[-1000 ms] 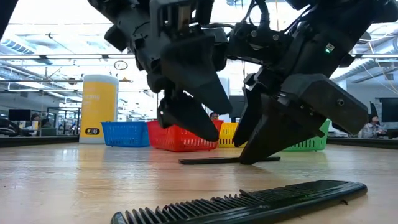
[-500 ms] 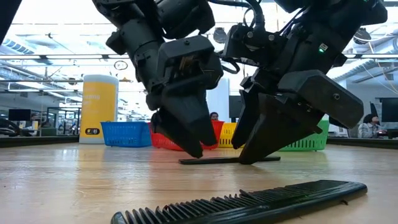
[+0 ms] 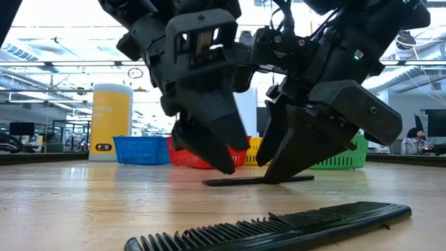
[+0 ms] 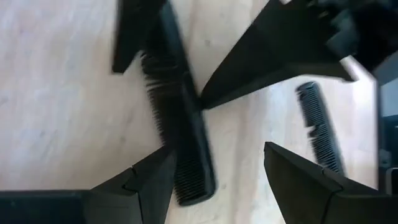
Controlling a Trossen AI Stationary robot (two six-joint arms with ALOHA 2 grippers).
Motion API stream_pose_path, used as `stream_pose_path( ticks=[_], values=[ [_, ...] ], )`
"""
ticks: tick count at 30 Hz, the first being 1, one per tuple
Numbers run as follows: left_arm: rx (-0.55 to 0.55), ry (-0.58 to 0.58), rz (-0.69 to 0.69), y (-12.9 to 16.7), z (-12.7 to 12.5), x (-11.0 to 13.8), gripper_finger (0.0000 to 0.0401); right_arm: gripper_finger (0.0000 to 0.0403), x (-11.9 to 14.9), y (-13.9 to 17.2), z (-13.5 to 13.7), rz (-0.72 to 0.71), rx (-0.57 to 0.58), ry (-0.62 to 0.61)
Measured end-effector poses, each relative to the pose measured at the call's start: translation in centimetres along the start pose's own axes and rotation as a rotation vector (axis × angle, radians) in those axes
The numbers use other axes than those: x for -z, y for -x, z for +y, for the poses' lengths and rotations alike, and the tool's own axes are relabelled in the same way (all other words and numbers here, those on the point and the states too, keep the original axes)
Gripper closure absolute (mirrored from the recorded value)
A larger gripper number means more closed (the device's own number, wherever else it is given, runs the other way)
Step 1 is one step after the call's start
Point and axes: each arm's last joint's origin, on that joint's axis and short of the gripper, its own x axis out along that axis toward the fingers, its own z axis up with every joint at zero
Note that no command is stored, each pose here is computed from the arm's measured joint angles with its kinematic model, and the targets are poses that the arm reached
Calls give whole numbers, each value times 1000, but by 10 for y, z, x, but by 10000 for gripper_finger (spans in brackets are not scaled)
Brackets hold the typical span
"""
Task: Pick & Place Travel size toiletries
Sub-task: Put the black comb into the blue bin
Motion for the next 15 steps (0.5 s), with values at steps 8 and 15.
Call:
stream_pose_path(
  ticks=[8,15],
  values=[
    [121,-37,-59,1,-7,-9,158,140,-1,-1,-3,3,2,-11],
    [-2,9,-11,0,0,-1,158,140,0,-1,-3,4,2,-12]
  ],
)
